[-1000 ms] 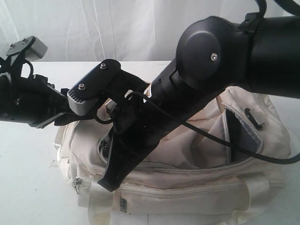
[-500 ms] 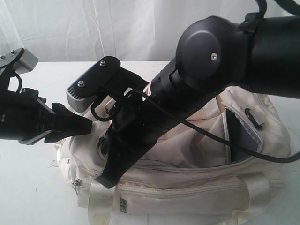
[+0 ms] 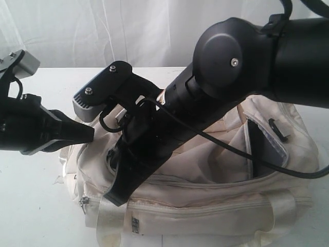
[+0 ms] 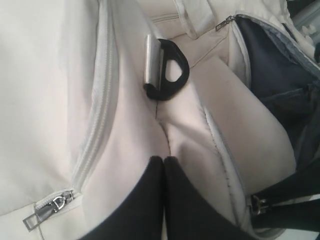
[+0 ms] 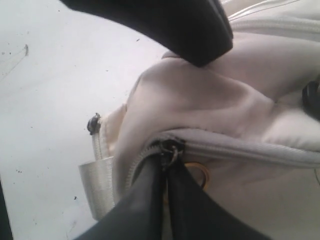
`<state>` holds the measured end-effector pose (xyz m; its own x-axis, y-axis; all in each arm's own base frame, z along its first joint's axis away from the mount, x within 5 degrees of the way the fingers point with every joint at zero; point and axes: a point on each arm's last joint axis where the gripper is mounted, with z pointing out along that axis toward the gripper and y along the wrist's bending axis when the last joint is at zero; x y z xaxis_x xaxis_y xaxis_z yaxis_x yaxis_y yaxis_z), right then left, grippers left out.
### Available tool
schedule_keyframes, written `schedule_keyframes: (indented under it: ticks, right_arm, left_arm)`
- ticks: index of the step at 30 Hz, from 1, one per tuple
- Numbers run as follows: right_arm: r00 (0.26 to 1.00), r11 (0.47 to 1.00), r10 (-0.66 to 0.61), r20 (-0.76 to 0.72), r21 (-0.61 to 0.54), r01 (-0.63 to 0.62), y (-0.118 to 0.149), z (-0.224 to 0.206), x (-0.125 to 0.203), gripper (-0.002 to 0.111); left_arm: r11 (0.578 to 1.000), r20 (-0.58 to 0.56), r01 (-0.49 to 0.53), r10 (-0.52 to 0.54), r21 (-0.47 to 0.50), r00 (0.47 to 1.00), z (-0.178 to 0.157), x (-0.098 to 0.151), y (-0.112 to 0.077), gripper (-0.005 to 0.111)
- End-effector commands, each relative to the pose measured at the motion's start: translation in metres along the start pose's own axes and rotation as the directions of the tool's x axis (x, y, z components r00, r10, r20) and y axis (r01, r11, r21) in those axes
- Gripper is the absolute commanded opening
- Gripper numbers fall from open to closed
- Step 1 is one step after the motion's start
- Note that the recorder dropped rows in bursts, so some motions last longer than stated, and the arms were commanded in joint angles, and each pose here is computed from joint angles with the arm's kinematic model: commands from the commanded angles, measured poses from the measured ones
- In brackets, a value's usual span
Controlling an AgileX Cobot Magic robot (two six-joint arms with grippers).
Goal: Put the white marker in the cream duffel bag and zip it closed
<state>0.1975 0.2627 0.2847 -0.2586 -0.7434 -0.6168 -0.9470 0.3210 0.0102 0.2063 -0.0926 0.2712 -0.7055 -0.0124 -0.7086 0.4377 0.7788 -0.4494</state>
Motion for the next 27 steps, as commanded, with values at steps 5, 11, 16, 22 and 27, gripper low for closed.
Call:
schedule_keyframes:
  ticks: [5, 11, 16, 22, 27]
  right_arm:
    - [0.999, 1.0, 0.017, 0.037, -0.004, -0.017, 0.003, -0.005, -0.004, 0.0]
    - [0.999, 1.0, 0.017, 0.03, -0.009, -0.017, 0.003, -0.005, -0.003, 0.0]
    - [0.999, 1.0, 0.017, 0.032, -0.008, -0.017, 0.003, -0.005, -0.004, 0.0]
    - [0.999, 1.0, 0.019, 0.032, -0.009, -0.018, 0.003, -0.005, -0.004, 0.0]
    - [0.999, 1.0, 0.018, 0.037, -0.005, -0.018, 0.003, -0.005, -0.004, 0.0]
  left_arm:
    - [0.999, 0.003, -0.041, 0.041, 0.01, 0.999, -0.001, 0.002, -0.001, 0.001]
    - [0.98, -0.06, -0.199, 0.197, -0.023, 0.978, -0.007, 0.008, 0.0, 0.041]
    - [0.944, -0.064, -0.328, 0.326, -0.028, 0.943, -0.013, 0.008, -0.002, 0.061]
    - [0.948, -0.07, -0.318, 0.316, -0.01, 0.946, -0.013, 0.009, -0.003, 0.061]
    - [0.96, -0.047, -0.28, 0.279, -0.015, 0.959, -0.01, 0.007, -0.002, 0.06]
